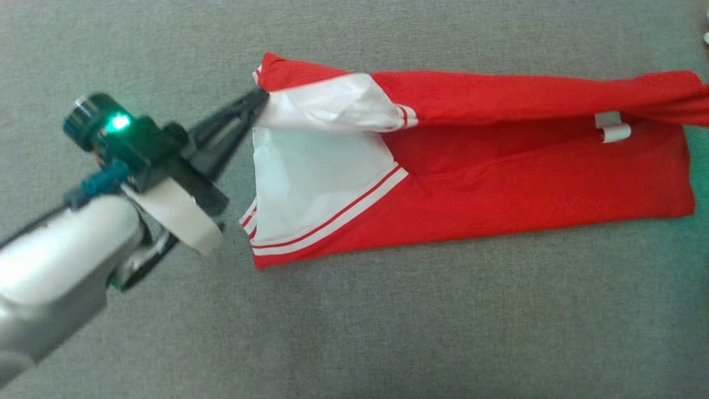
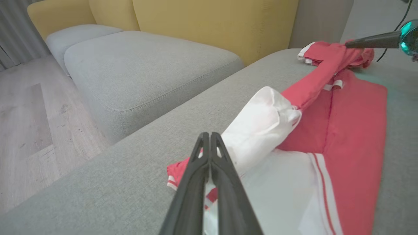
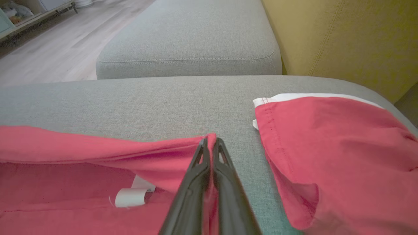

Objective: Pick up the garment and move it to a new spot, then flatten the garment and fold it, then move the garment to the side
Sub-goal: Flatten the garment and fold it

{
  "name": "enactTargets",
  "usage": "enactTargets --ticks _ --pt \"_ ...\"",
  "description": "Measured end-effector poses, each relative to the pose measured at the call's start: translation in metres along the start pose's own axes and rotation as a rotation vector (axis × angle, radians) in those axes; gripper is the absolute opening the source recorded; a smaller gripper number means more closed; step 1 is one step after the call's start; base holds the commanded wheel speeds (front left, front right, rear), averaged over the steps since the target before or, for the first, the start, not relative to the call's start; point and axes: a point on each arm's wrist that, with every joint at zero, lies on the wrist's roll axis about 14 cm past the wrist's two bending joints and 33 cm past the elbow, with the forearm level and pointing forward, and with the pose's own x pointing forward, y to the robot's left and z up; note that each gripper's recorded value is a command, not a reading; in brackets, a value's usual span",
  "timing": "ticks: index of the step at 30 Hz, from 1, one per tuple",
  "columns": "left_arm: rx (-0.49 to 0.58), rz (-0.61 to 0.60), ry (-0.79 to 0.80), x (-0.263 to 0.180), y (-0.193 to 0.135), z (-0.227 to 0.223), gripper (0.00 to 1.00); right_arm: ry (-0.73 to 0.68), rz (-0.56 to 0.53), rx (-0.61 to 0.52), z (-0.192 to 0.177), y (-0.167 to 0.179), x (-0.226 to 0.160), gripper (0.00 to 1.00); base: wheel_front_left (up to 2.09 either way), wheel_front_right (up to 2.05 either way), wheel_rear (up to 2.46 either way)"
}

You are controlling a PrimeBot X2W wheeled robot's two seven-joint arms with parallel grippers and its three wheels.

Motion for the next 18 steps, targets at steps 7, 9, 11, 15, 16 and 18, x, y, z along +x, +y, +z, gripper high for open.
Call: enactTargets --ticks 7,9,11,15,16,18 --pt "-0.039 0.011 0.02 -0.016 -0.017 -0.005 0.0 0.063 -0.006 0.0 -0.023 0.002 0.0 0.0 0.0 0.0 0.0" --pt "-0.048 0.019 0.031 -0.02 -0.018 -0.008 0.0 0.086 -0.012 -0.008 -0.031 0.001 -0.001 0.0 0.0 0.0 0.0" --pt "-0.066 0.025 0.035 -0.022 -0.021 -0.01 0.0 0.099 -0.02 -0.021 -0.035 -0.002 0.0 0.06 0.0 0.0 0.0" --pt "-0.104 0.028 0.042 -0.026 -0.027 -0.014 0.0 0.118 -0.026 -0.002 -0.046 -0.001 -0.001 0.85 0.0 0.0 0.0" --pt "-0.111 0.028 0.044 -0.026 -0.03 -0.015 0.0 0.127 -0.029 0.007 -0.05 0.0 -0.002 1.0 0.0 0.0 0.0" --pt "-0.125 0.033 0.047 -0.028 -0.034 -0.017 0.94 0.122 -0.044 0.022 -0.054 -0.001 -0.003 1.0 0.0 0.0 0.0"
